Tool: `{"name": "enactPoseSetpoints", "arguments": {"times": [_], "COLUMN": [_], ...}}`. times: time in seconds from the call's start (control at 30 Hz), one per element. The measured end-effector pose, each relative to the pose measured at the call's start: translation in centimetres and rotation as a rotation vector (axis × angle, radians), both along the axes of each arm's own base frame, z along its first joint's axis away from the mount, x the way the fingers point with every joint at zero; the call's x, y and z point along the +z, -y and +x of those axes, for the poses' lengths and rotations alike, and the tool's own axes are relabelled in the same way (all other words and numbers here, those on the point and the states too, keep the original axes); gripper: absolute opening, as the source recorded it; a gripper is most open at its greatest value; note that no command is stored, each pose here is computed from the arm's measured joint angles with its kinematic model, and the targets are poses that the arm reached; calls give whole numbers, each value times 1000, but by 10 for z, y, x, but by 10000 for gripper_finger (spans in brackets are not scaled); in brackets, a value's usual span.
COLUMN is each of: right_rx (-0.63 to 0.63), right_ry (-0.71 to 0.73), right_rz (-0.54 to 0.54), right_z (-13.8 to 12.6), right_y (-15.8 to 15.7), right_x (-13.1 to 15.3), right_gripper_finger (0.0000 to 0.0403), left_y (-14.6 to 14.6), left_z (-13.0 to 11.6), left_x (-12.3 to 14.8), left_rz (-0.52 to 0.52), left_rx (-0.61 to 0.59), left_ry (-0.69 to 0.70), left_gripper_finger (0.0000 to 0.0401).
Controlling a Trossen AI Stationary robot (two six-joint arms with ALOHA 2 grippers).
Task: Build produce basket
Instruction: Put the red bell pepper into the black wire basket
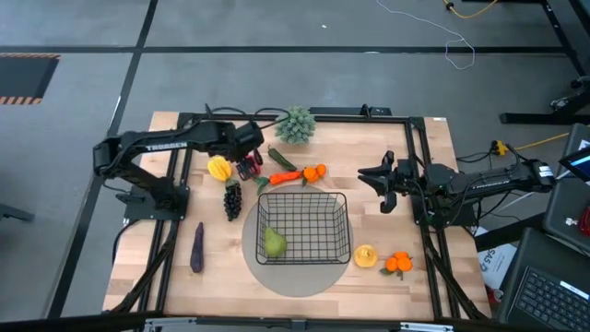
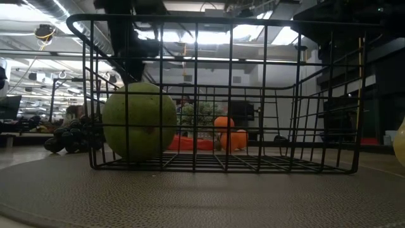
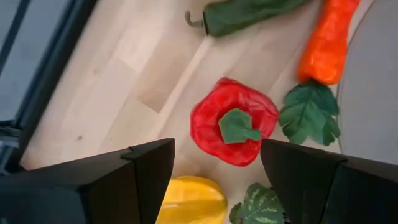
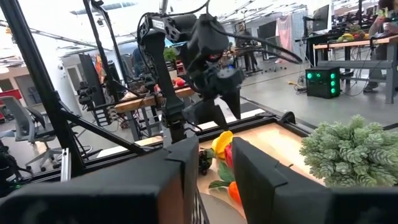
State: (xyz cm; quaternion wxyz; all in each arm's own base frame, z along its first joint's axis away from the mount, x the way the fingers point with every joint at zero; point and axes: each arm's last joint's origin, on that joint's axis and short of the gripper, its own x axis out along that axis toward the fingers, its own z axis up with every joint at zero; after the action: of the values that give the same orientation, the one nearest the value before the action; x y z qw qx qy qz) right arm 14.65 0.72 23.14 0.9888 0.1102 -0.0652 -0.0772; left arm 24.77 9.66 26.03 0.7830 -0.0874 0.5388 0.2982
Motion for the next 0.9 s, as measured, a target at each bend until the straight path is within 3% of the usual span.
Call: {"name": "enactPoseSetpoints", "arguments": {"times": [0.33,0.9], "right_rx": [0,1], "right_ry": [-10,-54], "right_rz": [3,2], "right_z": [0,0], "right_y": [0,0], "right_x": [-1,-5], "right_gripper_finger": [97,97], "left_y": [-5,0], "left_z": [16,19], "left_x": [-27,-27], "left_rz": [-41,-67], "left_rx": [24,6], "left_ry": [-69,-57], "left_gripper_finger": [229,229]}}
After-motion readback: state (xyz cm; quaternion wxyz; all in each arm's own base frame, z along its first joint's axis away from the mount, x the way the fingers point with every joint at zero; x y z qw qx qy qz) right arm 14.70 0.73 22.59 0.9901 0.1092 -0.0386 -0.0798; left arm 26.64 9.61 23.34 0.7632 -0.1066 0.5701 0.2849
